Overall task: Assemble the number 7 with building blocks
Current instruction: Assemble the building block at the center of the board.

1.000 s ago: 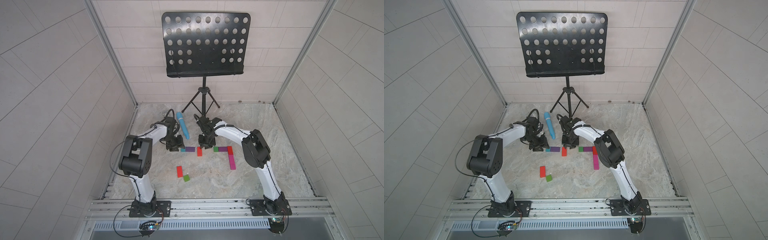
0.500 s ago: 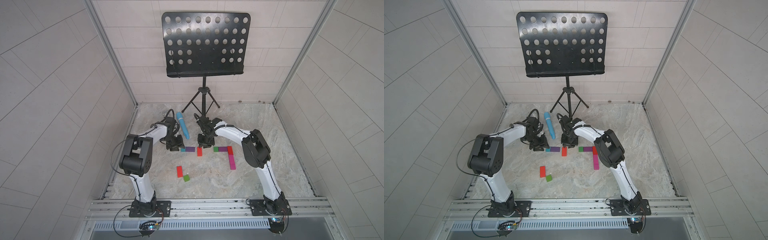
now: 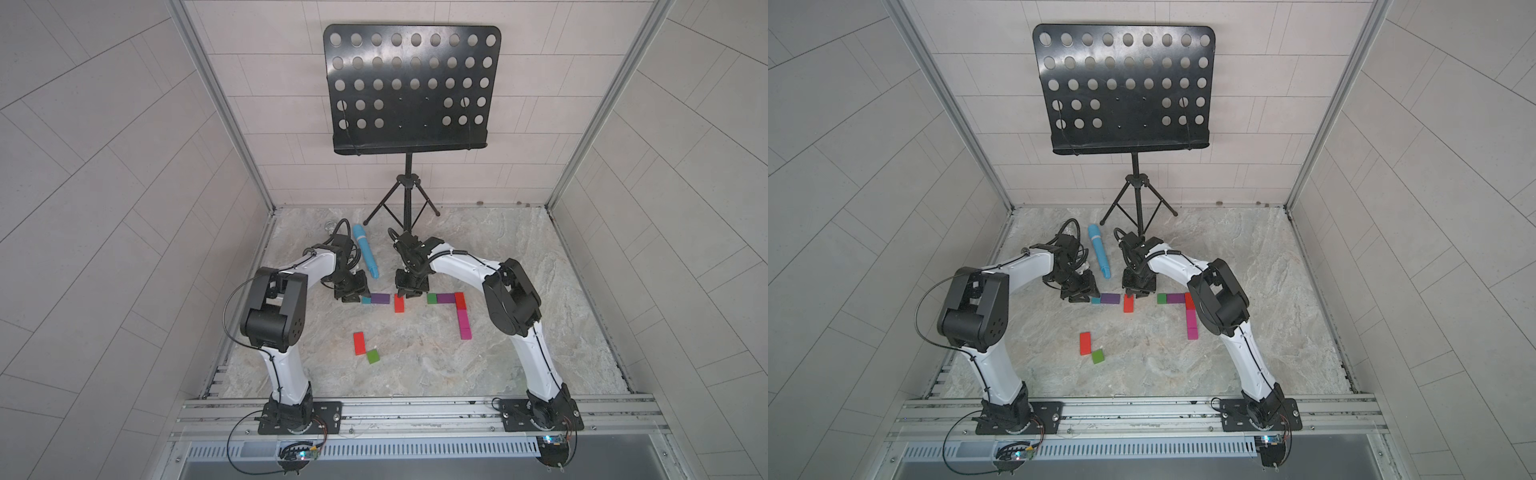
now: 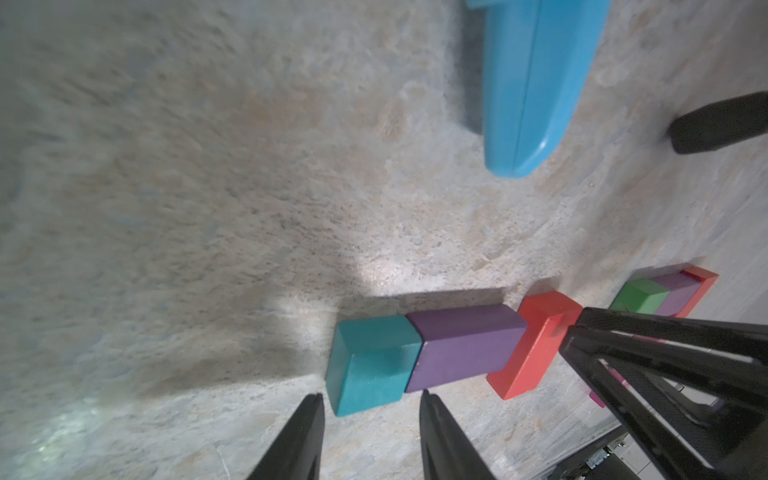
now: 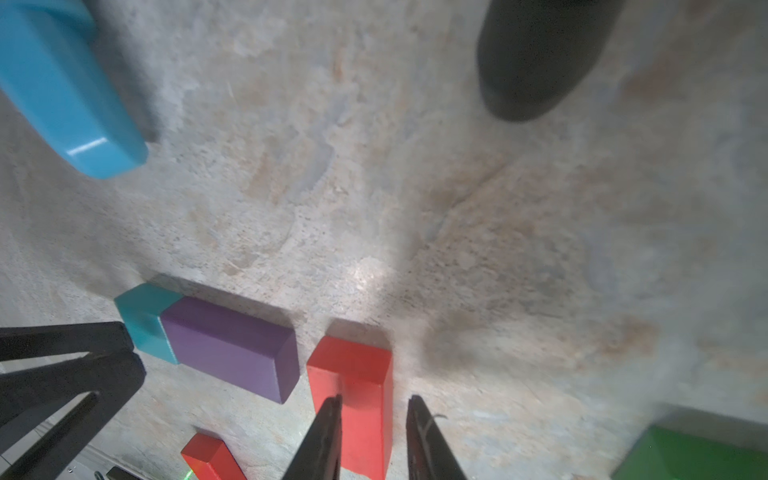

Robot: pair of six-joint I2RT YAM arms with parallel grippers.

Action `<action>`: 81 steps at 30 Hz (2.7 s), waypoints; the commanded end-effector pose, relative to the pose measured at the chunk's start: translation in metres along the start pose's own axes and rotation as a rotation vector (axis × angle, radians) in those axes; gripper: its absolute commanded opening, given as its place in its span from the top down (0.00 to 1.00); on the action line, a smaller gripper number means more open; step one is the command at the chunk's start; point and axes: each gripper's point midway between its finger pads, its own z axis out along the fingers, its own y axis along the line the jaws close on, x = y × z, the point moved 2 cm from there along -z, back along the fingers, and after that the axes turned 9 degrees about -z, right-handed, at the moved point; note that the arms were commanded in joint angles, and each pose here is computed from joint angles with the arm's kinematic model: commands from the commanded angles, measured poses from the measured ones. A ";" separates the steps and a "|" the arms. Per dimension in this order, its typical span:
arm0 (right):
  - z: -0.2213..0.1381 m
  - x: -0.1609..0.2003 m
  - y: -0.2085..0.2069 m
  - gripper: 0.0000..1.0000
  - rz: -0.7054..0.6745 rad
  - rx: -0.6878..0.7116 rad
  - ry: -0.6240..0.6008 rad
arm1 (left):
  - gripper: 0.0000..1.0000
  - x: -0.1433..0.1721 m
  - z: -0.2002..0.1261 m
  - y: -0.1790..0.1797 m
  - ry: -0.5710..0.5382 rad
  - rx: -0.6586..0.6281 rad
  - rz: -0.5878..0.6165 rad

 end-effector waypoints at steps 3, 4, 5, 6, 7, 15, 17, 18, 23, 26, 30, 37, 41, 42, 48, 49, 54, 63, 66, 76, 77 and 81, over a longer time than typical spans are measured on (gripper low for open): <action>-0.008 0.003 0.003 0.70 0.000 -0.006 -0.008 | 0.57 -0.005 0.001 -0.006 -0.009 0.007 0.015; -0.008 0.003 0.003 0.70 0.002 -0.005 -0.007 | 0.57 -0.006 0.001 -0.006 -0.010 0.006 0.013; -0.007 0.003 0.003 0.69 0.002 -0.005 -0.005 | 0.57 -0.006 0.001 -0.006 -0.010 0.006 0.014; -0.007 0.004 0.003 0.69 0.000 -0.005 -0.005 | 0.57 -0.006 0.001 -0.006 -0.010 0.005 0.015; -0.007 0.004 0.003 0.70 -0.001 -0.003 -0.004 | 0.57 -0.006 0.002 -0.006 -0.009 0.003 0.015; -0.006 0.004 0.003 0.70 0.001 -0.007 -0.003 | 0.58 -0.007 0.003 -0.006 -0.010 0.005 0.016; -0.005 0.004 0.004 0.70 0.003 -0.008 -0.002 | 0.59 -0.006 0.003 -0.007 -0.009 0.006 0.017; -0.005 0.005 0.004 0.70 0.004 -0.008 -0.003 | 0.59 -0.006 0.003 -0.007 -0.009 0.006 0.019; -0.005 0.005 0.005 0.70 0.002 -0.011 -0.003 | 0.59 -0.006 0.003 -0.009 -0.012 0.008 0.023; -0.005 0.005 0.005 0.71 0.001 -0.012 -0.001 | 0.59 -0.006 0.003 -0.010 -0.014 0.010 0.025; -0.005 0.006 0.007 0.71 0.002 -0.014 -0.003 | 0.59 -0.005 0.002 -0.012 -0.015 0.012 0.030; -0.004 0.006 0.007 0.71 0.003 -0.012 -0.001 | 0.59 -0.005 0.002 -0.013 -0.016 0.012 0.034; -0.002 0.006 0.006 0.71 0.006 -0.008 0.000 | 0.58 -0.005 0.003 -0.013 -0.015 0.011 0.031; -0.002 0.006 0.006 0.71 0.007 -0.008 0.000 | 0.59 -0.005 0.002 -0.013 -0.015 0.010 0.031; -0.001 0.006 0.006 0.71 0.007 -0.008 0.000 | 0.59 -0.003 0.004 -0.014 -0.013 0.010 0.034; -0.001 0.005 0.006 0.71 0.008 -0.009 0.000 | 0.58 -0.003 0.004 -0.014 -0.013 0.010 0.035; -0.001 0.005 0.008 0.71 0.003 -0.015 0.000 | 0.59 -0.003 0.004 -0.016 -0.014 0.011 0.036; -0.002 0.003 0.009 0.71 -0.007 -0.019 -0.005 | 0.57 -0.004 0.001 -0.017 -0.026 0.011 0.032; -0.003 0.002 0.011 0.73 -0.008 -0.025 -0.004 | 0.57 -0.007 -0.004 -0.021 -0.040 0.019 0.036; 0.001 0.002 0.015 0.73 -0.003 -0.038 -0.001 | 0.57 -0.006 -0.001 -0.021 -0.029 0.023 0.030; 0.001 0.002 0.015 0.73 -0.002 -0.039 -0.001 | 0.57 -0.006 -0.001 -0.021 -0.029 0.023 0.029; 0.002 0.002 0.015 0.73 0.004 -0.039 0.000 | 0.57 -0.006 0.000 -0.021 -0.025 0.027 0.027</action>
